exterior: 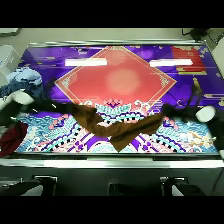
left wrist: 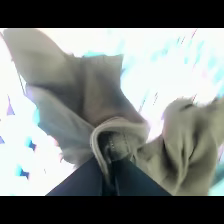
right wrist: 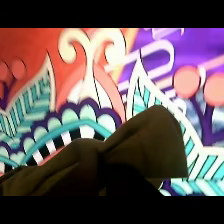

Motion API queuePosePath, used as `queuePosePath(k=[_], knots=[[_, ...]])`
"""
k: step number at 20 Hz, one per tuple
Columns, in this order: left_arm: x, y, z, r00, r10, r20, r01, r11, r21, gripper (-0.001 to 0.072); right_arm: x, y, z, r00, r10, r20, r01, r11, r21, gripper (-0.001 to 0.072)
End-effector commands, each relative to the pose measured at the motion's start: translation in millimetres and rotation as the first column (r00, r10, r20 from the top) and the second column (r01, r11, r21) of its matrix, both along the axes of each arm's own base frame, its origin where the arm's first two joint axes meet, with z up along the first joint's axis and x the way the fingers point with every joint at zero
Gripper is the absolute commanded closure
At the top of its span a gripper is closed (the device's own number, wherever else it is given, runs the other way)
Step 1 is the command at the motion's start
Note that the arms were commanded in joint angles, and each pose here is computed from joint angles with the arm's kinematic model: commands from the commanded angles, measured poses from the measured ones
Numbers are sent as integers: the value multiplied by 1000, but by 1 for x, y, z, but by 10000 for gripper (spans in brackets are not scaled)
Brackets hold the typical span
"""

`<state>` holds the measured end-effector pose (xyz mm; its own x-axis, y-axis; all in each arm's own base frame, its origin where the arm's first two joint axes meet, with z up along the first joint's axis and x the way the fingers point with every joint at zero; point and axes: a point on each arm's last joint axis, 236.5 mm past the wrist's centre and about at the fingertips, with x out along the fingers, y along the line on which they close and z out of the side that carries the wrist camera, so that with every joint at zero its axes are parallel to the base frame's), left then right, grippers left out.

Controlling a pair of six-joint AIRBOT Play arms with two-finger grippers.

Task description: Fold the clothes and pants, and hang the long-sleeved shirts on hangers.

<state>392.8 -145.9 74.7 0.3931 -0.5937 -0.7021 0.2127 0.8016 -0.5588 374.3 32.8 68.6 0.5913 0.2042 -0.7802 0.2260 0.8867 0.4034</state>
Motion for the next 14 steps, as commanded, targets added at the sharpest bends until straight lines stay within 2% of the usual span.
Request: queuePosePath(k=[1, 2, 4, 7, 10, 14], knots=[[22, 76, 171, 908, 207, 364, -208, 977, -38, 679, 30, -40, 170, 934, 14, 358, 69, 973, -219, 670], [14, 99, 215, 851, 272, 449, -275, 959, -60, 679, 23, -47, 223, 890, 16, 456, 111, 962, -251, 670], [-15, 126, 275, 743, 364, 561, -372, 922, -105, 679, -6, -51, 305, 799, -1, 601, 178, 955, -235, 670], [-62, 115, 321, 656, 367, 660, -376, 916, -136, 679, -49, -34, 357, 710, -16, 704, 164, 976, -143, 670], [-94, 97, 350, 593, 341, 729, -342, 927, -155, 679, -73, -24, 360, 713, -6, 701, 131, 984, -124, 670], [-92, 98, 349, 596, 355, 720, -347, 923, -168, 679, -74, -23, 328, 801, 4, 598, 105, 984, -147, 670]])
